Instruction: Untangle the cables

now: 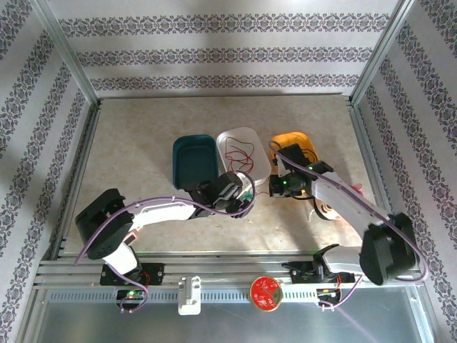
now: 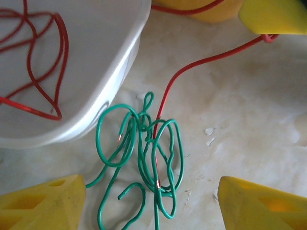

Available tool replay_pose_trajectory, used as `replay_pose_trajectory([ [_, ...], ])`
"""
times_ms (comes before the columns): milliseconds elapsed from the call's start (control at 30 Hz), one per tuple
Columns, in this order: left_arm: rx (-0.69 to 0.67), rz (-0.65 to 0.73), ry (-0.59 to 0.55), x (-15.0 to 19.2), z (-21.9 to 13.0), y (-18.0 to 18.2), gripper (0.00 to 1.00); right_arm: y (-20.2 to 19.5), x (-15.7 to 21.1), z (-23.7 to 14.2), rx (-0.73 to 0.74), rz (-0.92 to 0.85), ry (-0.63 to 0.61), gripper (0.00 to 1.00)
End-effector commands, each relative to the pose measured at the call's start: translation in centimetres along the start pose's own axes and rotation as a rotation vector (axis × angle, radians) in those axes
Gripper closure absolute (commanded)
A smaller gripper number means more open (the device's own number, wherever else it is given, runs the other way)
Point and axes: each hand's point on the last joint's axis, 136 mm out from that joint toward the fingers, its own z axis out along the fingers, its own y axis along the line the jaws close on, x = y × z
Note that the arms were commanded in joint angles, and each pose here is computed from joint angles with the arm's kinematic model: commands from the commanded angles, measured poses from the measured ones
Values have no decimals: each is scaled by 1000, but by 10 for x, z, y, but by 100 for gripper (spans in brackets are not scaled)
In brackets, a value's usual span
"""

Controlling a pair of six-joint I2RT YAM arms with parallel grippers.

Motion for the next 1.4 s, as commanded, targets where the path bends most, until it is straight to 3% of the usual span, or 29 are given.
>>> replay_pose_trajectory([
  [0, 51, 48, -39, -21, -19, -14, 27, 20, 5, -13, -158, 46, 15, 98],
  [300, 198, 74, -140, -65, -38, -39, 34, 55, -36, -51, -476, 166, -36, 98],
  [533, 388, 31, -186, -89, -39, -57, 38, 71, -44, -59, -610, 224, 15, 98],
  [700, 451, -14, -193, -94, -33, -56, 38, 75, -46, -60, -640, 231, 31, 98],
  [900, 522, -179, -275, -108, -34, -30, 54, 80, -45, -64, -676, 225, 32, 98],
  [1200, 539, -209, -267, -105, -24, -29, 70, 86, -49, -70, -747, 255, 20, 99],
  [1267, 539, -221, -266, -103, -21, -28, 79, 86, -52, -71, -759, 270, 16, 99],
  [1367, 515, -246, -283, -102, -19, -23, 99, 84, -53, -71, -763, 279, 17, 99],
])
